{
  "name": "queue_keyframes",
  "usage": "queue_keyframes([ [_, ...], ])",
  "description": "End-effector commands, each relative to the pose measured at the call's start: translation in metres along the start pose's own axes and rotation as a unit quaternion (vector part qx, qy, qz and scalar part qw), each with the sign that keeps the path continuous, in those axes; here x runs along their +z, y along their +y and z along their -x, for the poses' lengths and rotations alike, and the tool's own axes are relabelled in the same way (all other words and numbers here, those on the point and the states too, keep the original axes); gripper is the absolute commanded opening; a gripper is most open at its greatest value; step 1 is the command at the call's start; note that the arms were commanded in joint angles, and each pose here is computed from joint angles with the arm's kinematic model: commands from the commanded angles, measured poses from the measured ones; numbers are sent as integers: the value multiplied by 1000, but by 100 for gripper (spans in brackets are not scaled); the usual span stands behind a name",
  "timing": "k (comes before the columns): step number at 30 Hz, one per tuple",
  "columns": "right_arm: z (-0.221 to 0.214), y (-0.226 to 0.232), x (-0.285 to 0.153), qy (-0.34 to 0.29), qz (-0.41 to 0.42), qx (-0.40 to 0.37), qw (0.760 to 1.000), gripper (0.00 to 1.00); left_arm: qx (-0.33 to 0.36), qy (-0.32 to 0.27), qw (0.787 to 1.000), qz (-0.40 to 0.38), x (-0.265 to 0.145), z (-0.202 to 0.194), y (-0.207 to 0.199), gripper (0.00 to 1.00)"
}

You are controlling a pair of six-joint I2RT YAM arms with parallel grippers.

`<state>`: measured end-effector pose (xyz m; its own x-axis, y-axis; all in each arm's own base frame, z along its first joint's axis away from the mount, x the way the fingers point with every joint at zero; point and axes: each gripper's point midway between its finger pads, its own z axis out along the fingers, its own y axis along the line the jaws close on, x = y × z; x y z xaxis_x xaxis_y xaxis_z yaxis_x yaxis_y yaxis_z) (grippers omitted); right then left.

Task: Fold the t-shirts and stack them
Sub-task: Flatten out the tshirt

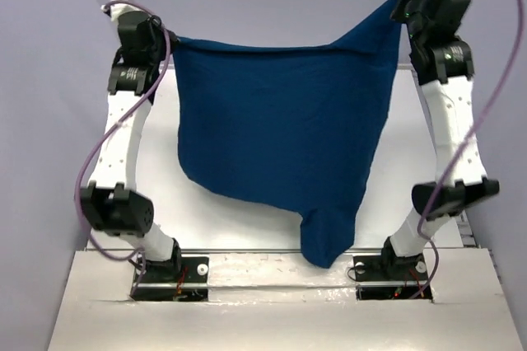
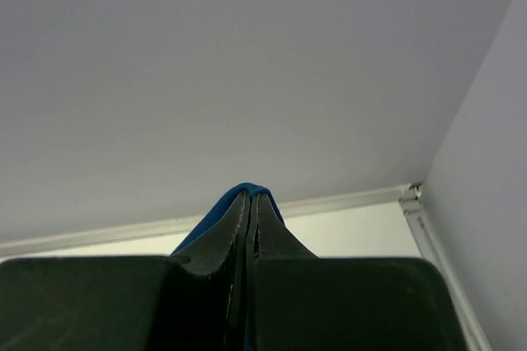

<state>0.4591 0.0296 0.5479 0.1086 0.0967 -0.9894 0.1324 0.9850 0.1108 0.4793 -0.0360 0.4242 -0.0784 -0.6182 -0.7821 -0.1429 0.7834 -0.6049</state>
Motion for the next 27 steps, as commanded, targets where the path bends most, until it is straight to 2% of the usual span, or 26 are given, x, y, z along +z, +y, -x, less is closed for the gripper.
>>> queue_keyframes([
  [1, -30, 2, 56, 8, 36, 33, 999, 0, 2, -8, 1000, 15, 41, -3, 16, 0],
  [2, -33, 0, 65, 11, 33, 35, 999, 0, -4, -14, 1000, 10, 46, 3, 10, 0],
  [3, -54, 3, 84, 28, 31, 38, 998, 0, -6, -3, 1000, 15, 63, -8, 15, 0],
  [4, -36, -2, 80, 9, 29, 41, 999, 0, -11, -13, 1000, 7, 61, 2, 7, 0],
  [5, -34, -4, 91, -1, 25, 50, 998, 0, -13, -3, 1000, 10, 75, -6, 9, 0],
  [6, -32, -3, 94, -5, 26, 58, 998, 0, -18, -23, 1000, -7, 75, 13, -6, 0],
  [7, -28, -8, 97, -13, 23, 65, 998, 0, -21, -17, 1000, -3, 87, 8, -5, 0],
  [10, -3, -11, 98, -49, 27, 92, 994, 0, -32, -47, 998, -41, 86, 39, -34, 0],
  [12, 26, -14, 89, -87, 32, 108, 990, 0, -39, -76, 993, -75, 73, 67, -58, 0],
  [16, 84, -10, 54, -156, 58, 114, 979, 0, -45, -142, 982, -119, 45, 115, -80, 0],
  [20, 102, -8, 24, -163, 74, 99, 979, 0, -33, -173, 977, -124, 29, 138, -75, 0],
  [21, 98, -7, 20, -155, 77, 97, 980, 0, -32, -160, 980, -116, 36, 126, -67, 0],
  [22, 113, -6, -5, -165, 91, 94, 977, 0, -30, -168, 978, -120, 24, 134, -66, 0],
  [23, 78, -4, 6, -127, 95, 88, 983, 0, -26, -173, 977, -122, 22, 136, -62, 0],
  [25, 50, 1, -6, -97, 118, 84, 985, 0, -8, -139, 986, -92, 33, 103, -36, 0],
  [26, 52, 4, -32, -98, 135, 88, 982, 0, 3, -154, 984, -93, 14, 108, -35, 0],
  [27, -10, 2, -23, -33, 133, 87, 987, 0, 5, -145, 986, -82, 9, 84, -15, 0],
])
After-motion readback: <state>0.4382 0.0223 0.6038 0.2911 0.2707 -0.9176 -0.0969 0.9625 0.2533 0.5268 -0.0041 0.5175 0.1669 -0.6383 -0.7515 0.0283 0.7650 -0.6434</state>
